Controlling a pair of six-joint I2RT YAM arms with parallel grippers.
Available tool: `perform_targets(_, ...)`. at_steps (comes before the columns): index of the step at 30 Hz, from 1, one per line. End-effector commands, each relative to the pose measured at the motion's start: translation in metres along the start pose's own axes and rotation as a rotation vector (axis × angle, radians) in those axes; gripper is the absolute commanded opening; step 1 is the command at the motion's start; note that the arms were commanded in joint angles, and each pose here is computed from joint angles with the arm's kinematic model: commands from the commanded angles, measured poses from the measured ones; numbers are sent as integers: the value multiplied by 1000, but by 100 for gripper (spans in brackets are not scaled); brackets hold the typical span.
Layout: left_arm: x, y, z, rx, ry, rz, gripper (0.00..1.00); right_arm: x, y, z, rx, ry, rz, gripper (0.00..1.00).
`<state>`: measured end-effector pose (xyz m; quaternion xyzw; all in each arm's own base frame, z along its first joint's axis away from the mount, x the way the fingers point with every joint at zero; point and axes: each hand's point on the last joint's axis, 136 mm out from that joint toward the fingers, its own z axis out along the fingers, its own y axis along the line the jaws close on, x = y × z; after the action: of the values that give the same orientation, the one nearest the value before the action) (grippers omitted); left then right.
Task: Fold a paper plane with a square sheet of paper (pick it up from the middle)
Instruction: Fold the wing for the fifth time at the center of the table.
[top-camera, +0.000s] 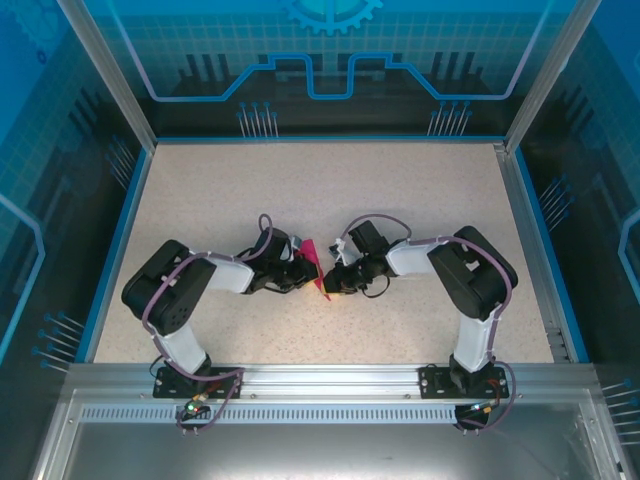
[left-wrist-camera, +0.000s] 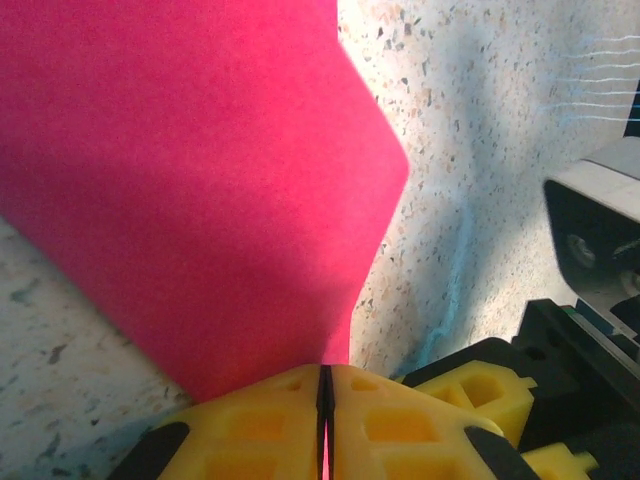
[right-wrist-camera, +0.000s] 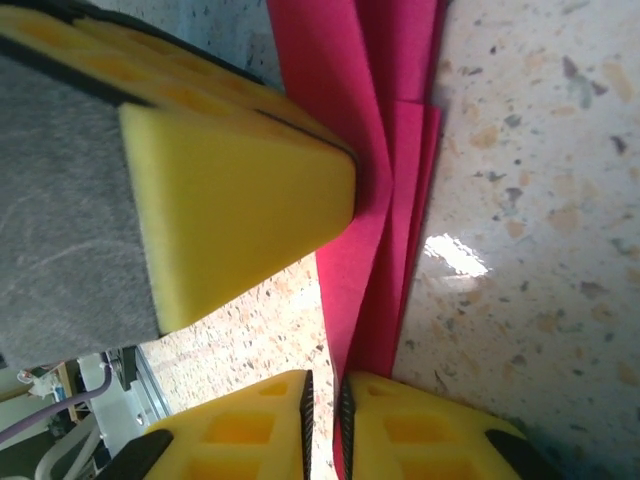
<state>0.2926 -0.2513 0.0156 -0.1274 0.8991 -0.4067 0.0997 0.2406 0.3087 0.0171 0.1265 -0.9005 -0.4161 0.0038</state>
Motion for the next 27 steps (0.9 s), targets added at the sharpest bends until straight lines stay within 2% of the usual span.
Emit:
perform_targets(1,7,25,3,-112,20,-29,13,5,-6,-14,46,-7,7,21)
perform_targets(6,8,26,4,-116,26,-33,13,7,-13,-38,151,-72,-17,27)
perform_targets(9,8,25,4,-114,28,-34,13,6,0,-40,121,-85,-62,25)
perform_targets(14,8,25,4,-112,27,-35,13,6,18,-21,65,-35,-103,16)
perform_targets(16,8,25,3,-112,26,-36,13,-6,24,-15,36,-45,-107,14)
perform_targets(27,10,19,-2,-91,24,-21,13,-8,21,7,-37,7,-85,13)
